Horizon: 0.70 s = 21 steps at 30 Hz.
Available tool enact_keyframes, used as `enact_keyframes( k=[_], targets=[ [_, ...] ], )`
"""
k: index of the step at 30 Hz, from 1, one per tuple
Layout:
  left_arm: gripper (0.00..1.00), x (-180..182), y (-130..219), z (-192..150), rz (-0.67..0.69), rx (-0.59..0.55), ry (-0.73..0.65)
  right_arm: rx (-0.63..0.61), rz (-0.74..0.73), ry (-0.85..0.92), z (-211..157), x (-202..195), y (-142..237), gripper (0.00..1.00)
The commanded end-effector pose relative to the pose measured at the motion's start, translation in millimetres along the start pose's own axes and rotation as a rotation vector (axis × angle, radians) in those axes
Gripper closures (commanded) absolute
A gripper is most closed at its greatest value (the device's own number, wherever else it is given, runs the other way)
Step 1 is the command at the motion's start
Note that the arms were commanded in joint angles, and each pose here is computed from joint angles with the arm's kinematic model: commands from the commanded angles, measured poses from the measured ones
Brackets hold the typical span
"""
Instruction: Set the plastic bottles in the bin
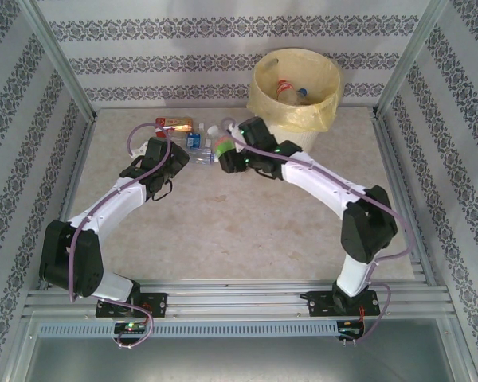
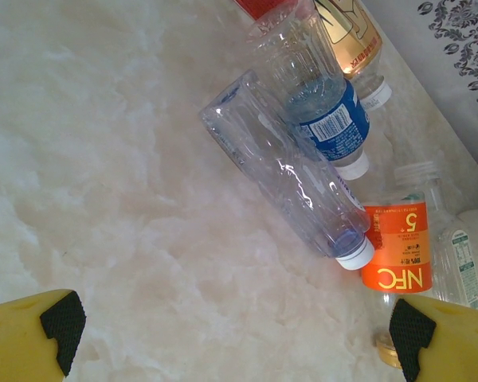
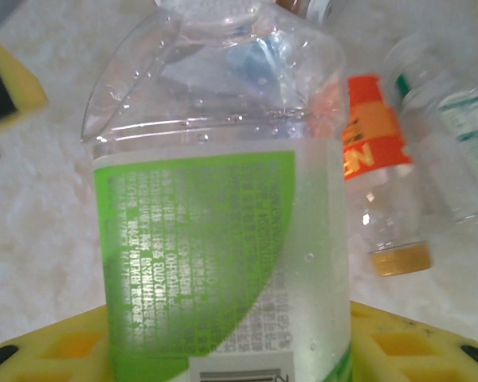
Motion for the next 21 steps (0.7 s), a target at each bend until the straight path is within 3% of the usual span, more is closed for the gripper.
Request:
enact_keyframes(
  k=[1,8,13,18,21],
  targets=[
    [0.01,3,-6,0,0.000,0.005,0.028,-0.129,0.069,0.026,39,7,40,0.52],
    [0.01,3,-6,-2,-0.005,0.020,0.029,-0.328,0.079,0.015,99,-4,95,0.52],
    [0.01,4,-3,-3,-0.004,0.020,0.025,-0.452,0.012,-0.072,140,-37,122,0.52],
    [0.01,6,-1,-3,0.000,0.019,0.025,-0.518,-0.112,-0.164,168,-82,128,0.51],
    [0.01,6,0,-3,-0.005,0.017,0.018,-0.520,-0.111,-0.149,180,-102,119,0.50]
  ],
)
Point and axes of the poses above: each hand's point on the last joint's axis, 136 mm out from that joint toward the fingers, its own y axis back along the fingers, its own x axis along the line the jaws close on, z = x × y, the point moved 6 cm from there along y, back along the fingers, and after that the axes turned 11 degrees about -y, right-handed, at the moved point
